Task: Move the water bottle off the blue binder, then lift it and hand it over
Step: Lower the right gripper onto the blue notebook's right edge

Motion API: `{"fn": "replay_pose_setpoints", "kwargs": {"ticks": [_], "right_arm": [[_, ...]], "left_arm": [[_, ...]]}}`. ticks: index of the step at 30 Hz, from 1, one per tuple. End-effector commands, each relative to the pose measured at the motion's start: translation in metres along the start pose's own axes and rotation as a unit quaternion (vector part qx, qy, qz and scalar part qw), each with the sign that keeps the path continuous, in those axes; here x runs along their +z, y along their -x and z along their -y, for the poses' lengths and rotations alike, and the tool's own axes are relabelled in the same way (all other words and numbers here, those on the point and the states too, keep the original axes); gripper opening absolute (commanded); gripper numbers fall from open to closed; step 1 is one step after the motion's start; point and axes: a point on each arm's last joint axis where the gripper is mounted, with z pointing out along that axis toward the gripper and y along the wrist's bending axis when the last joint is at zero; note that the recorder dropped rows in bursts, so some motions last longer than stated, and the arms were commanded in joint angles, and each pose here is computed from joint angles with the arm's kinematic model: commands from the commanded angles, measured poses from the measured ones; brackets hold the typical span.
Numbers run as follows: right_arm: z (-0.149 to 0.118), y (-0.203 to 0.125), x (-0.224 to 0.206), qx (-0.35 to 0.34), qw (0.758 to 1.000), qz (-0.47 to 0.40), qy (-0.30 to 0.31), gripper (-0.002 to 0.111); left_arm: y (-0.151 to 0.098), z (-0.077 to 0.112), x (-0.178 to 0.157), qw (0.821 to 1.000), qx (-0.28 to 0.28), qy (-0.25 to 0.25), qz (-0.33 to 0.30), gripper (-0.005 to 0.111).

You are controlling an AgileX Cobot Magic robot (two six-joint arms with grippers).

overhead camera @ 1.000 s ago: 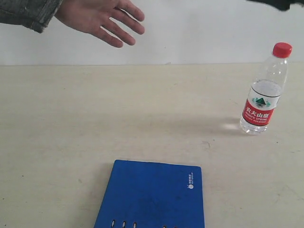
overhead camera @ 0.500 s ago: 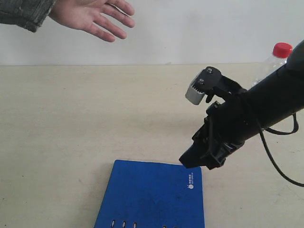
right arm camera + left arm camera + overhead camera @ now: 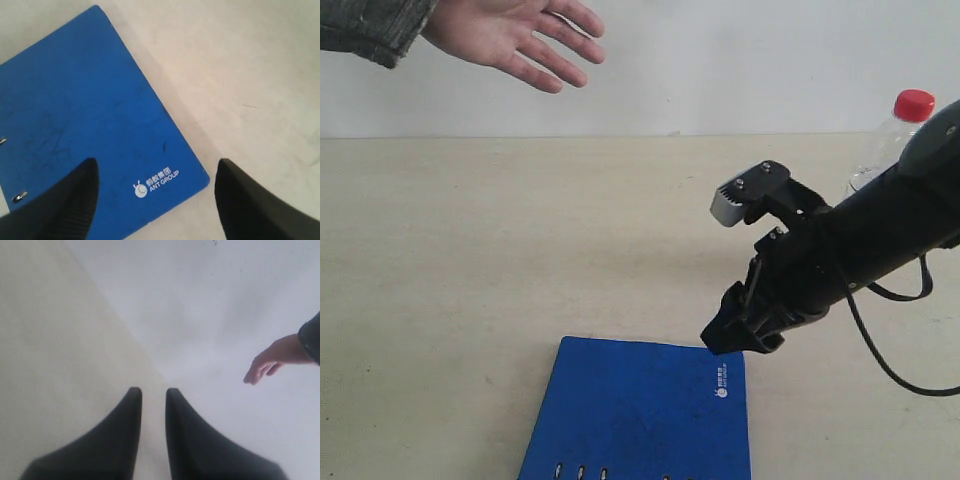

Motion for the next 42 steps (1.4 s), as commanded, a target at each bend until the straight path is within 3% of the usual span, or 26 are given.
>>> {"fn": "replay_pose_setpoints", "kwargs": {"ticks": [1, 3, 6, 9, 12, 20, 23, 25, 27, 29, 31, 33, 38, 42], "right_arm": [[0.005, -0.007, 0.015, 0.028, 0.999, -0.025, 0.014, 0.061], [0.007, -0.009, 0.019, 0.031, 0.999, -0.031, 0.015, 0.061], [0.012, -0.001, 0.022, 0.028, 0.999, -0.025, 0.011, 0.061], [0.016, 0.013, 0.020, 0.019, 1.000, -0.010, 0.009, 0.061], [0.018, 0.029, 0.018, 0.007, 1.000, -0.001, 0.026, 0.061], [0.022, 0.039, 0.028, 0.048, 0.997, -0.013, 0.063, 0.061], [0.016, 0.037, 0.027, 0.060, 0.993, -0.026, 0.094, 0.061], [0.011, 0.035, 0.026, 0.067, 0.989, -0.043, 0.123, 0.061], [0.007, 0.033, 0.024, 0.066, 0.985, -0.056, 0.147, 0.061], [0.002, 0.030, 0.022, 0.064, 0.980, -0.070, 0.174, 0.061], [0.001, 0.029, 0.022, 0.064, 0.978, -0.080, 0.181, 0.061], [0.003, 0.028, 0.023, 0.075, 0.980, -0.083, 0.165, 0.061], [0.013, 0.032, 0.026, 0.128, 0.984, -0.065, 0.105, 0.061], [0.002, 0.032, 0.030, 0.110, 0.983, -0.084, 0.118, 0.061]], "left_arm": [[-0.003, 0.003, 0.000, 0.998, -0.056, -0.011, -0.019, 0.018], [0.000, 0.004, 0.000, 0.998, -0.066, -0.019, -0.006, 0.018], [-0.013, 0.001, -0.001, 0.997, -0.038, 0.001, -0.072, 0.018], [-0.017, 0.005, 0.000, 0.994, -0.044, -0.018, -0.103, 0.018], [-0.019, 0.006, 0.004, 0.992, 0.005, -0.015, -0.123, 0.018], [-0.015, -0.011, 0.028, 0.983, 0.022, 0.103, -0.151, 0.018], [-0.024, -0.017, 0.035, 0.964, 0.091, 0.116, -0.221, 0.018], [-0.032, -0.018, 0.040, 0.947, 0.116, 0.106, -0.280, 0.018], [-0.037, -0.015, 0.046, 0.940, 0.104, 0.079, -0.315, 0.018], [-0.042, -0.008, 0.053, 0.935, 0.104, 0.019, -0.337, 0.018], [-0.049, -0.002, 0.055, 0.915, 0.135, -0.046, -0.377, 0.018], [-0.051, 0.000, 0.060, 0.901, 0.148, -0.075, -0.401, 0.018], [-0.053, -0.008, 0.077, 0.881, 0.182, -0.064, -0.431, 0.023], [-0.054, -0.011, 0.093, 0.868, 0.191, -0.073, -0.453, 0.048]]}}
